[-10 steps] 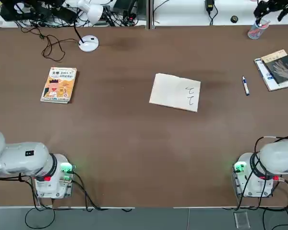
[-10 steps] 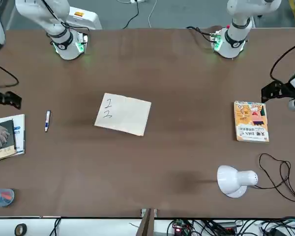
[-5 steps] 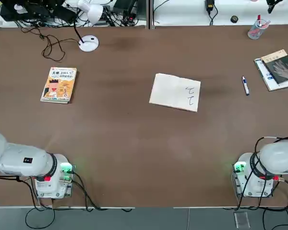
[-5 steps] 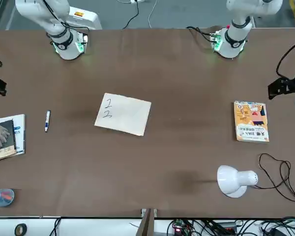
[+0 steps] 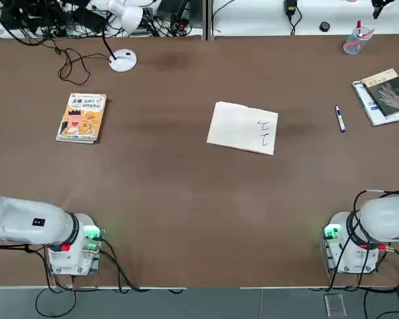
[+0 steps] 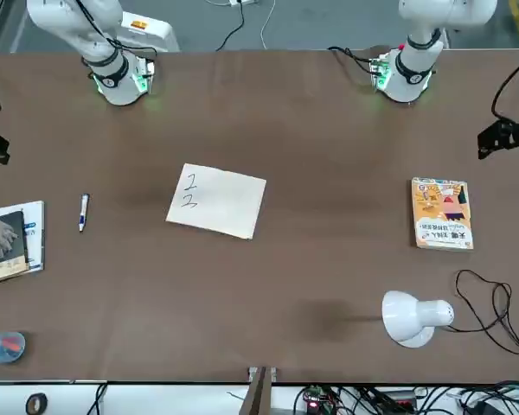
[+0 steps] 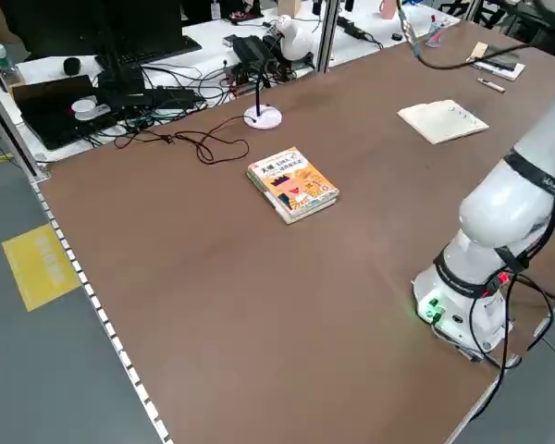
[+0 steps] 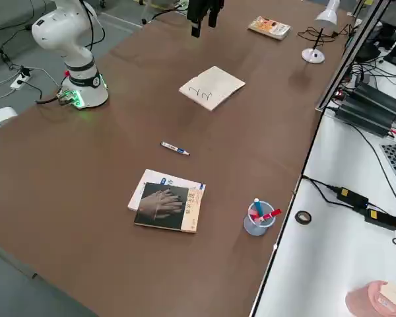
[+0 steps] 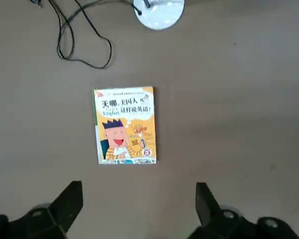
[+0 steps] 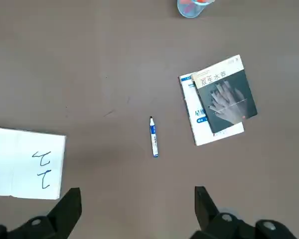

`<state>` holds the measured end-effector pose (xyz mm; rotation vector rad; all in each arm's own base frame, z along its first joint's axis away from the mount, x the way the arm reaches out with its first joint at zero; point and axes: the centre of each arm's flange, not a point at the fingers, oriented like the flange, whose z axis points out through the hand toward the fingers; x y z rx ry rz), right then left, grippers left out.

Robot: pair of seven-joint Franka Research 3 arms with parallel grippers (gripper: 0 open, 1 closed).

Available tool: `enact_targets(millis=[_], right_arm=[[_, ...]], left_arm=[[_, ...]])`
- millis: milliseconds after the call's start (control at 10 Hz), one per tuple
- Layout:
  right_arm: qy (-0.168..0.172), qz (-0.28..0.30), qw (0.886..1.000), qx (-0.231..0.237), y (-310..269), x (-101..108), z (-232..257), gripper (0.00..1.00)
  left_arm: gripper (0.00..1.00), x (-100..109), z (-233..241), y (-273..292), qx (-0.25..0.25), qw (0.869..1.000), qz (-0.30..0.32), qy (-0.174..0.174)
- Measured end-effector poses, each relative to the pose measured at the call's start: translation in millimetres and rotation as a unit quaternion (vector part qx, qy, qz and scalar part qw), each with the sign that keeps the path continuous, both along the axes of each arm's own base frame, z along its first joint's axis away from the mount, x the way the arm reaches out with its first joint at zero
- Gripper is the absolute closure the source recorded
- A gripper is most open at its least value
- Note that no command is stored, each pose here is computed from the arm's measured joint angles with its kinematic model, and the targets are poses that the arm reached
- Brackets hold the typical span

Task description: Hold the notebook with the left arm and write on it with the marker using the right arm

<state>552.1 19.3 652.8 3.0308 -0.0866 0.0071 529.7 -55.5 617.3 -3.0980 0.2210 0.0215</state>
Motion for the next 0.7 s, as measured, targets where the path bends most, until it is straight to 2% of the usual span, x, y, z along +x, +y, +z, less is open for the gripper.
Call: enact_targets(millis=[300,700], right_arm=[[-0.002,0.004,1.0,0.004,5,-2,2,0.0],[-0.008,0.006,1.0,0.005,7,-2,4,0.0]], left_arm=[[0.0,-24,0,2,-0.005,1.0,0.0,0.003],[0.0,-35,14,0,-0.021,1.0,0.002,0.01]])
